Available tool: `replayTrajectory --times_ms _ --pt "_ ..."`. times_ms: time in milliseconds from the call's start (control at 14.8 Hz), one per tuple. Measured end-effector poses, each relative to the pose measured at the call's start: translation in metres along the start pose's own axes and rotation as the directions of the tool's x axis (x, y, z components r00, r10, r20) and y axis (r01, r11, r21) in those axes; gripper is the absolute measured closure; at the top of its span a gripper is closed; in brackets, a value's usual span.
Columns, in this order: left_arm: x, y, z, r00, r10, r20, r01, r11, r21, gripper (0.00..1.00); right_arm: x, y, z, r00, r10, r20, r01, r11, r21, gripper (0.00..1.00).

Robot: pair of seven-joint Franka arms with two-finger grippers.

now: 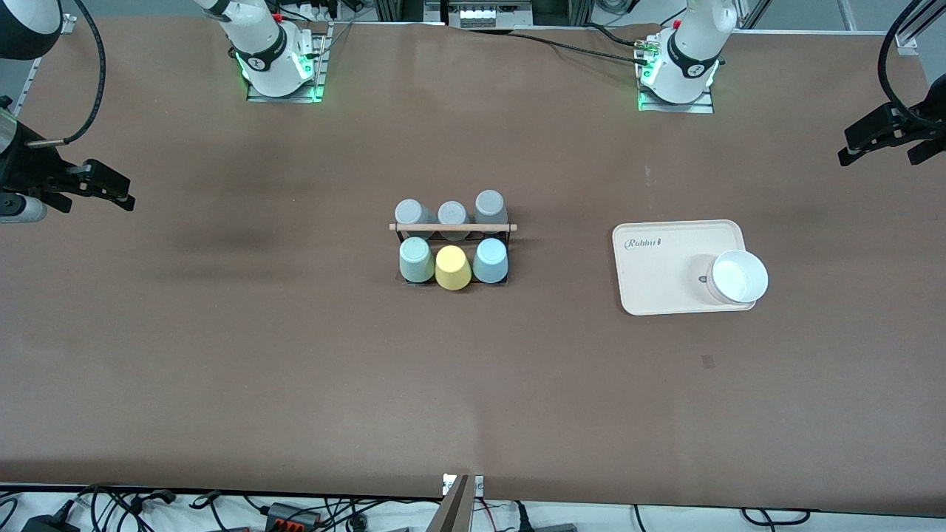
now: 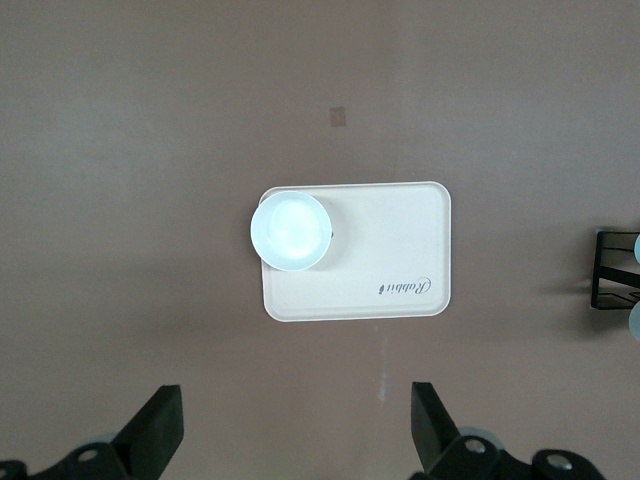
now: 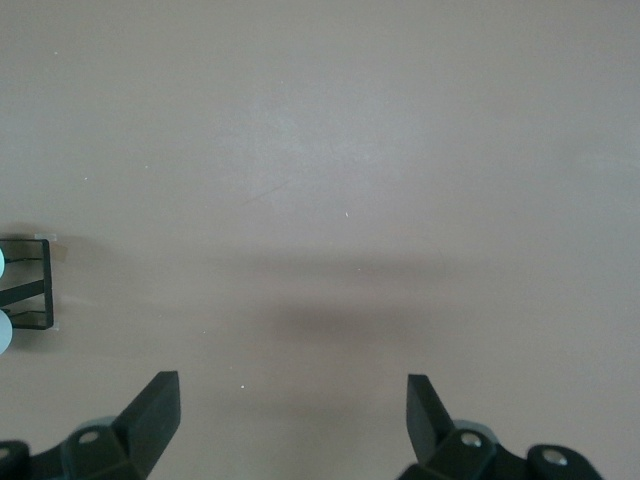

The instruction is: Hang scattered cups on rack with three cups

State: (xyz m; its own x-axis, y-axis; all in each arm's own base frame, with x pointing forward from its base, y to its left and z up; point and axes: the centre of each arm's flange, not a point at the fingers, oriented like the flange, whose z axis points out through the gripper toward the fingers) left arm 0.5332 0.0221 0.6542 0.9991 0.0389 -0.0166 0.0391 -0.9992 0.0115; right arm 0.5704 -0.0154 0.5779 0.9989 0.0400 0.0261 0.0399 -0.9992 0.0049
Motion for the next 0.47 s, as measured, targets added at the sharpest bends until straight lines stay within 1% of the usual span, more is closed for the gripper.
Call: replayTrajectory --times_ms 473 --pt "0.0000 0.0000 0.0000 1.000 0.000 0.000 0.000 1.000 0.000 0.00 -0.0020 -0.0006 -0.0014 1.000 -0.001 0.006 0.001 1.000 0.000 0.00"
